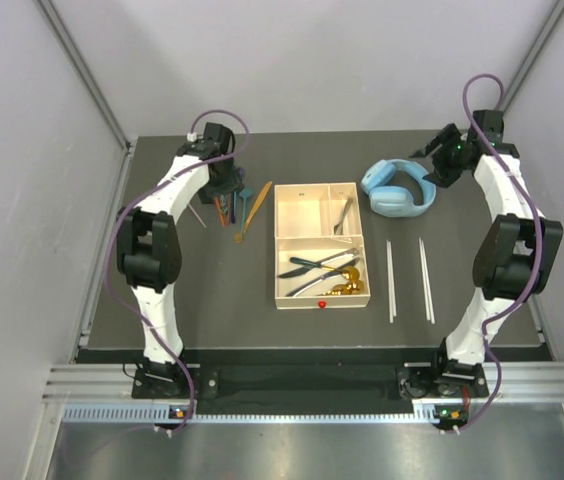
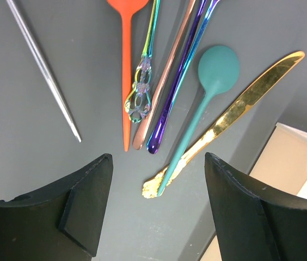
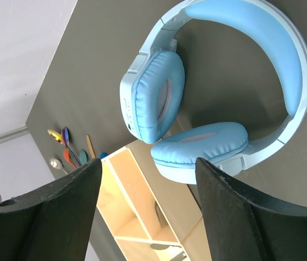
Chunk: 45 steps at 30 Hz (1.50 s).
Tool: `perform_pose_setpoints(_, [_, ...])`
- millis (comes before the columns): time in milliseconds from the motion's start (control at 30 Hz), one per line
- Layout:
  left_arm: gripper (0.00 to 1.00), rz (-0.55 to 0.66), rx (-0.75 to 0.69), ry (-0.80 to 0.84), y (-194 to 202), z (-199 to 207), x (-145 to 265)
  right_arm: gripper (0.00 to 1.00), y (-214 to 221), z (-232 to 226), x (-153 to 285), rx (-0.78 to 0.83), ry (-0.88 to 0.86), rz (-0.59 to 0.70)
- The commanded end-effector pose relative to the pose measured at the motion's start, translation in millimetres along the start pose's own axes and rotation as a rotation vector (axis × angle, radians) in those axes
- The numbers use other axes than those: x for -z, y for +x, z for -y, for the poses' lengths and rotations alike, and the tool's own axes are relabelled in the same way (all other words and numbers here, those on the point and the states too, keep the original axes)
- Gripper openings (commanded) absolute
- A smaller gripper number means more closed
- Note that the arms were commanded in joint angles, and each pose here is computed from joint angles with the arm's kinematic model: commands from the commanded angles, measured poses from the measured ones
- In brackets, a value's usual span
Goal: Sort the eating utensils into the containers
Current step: Adjust the storage box at the center of the board.
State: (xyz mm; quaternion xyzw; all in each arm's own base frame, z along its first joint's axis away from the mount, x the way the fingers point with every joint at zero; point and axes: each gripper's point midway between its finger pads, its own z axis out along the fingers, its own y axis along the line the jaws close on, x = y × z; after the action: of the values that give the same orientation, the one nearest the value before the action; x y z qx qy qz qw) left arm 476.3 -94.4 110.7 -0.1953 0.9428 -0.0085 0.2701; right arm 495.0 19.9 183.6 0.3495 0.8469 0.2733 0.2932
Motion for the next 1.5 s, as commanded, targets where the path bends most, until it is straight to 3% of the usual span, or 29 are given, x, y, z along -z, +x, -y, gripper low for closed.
perform_pose_setpoints(0, [0.73, 0.071, 0.041, 0.038, -17, 2, 24, 0.7, -7, -20, 22, 0.047, -0.049, 0.064])
perform_pose_setpoints(1467, [0.74, 0.094, 0.075, 0.093, -7, -2, 42, 0.7, 13, -34, 54, 0.091, -0.091, 0.077])
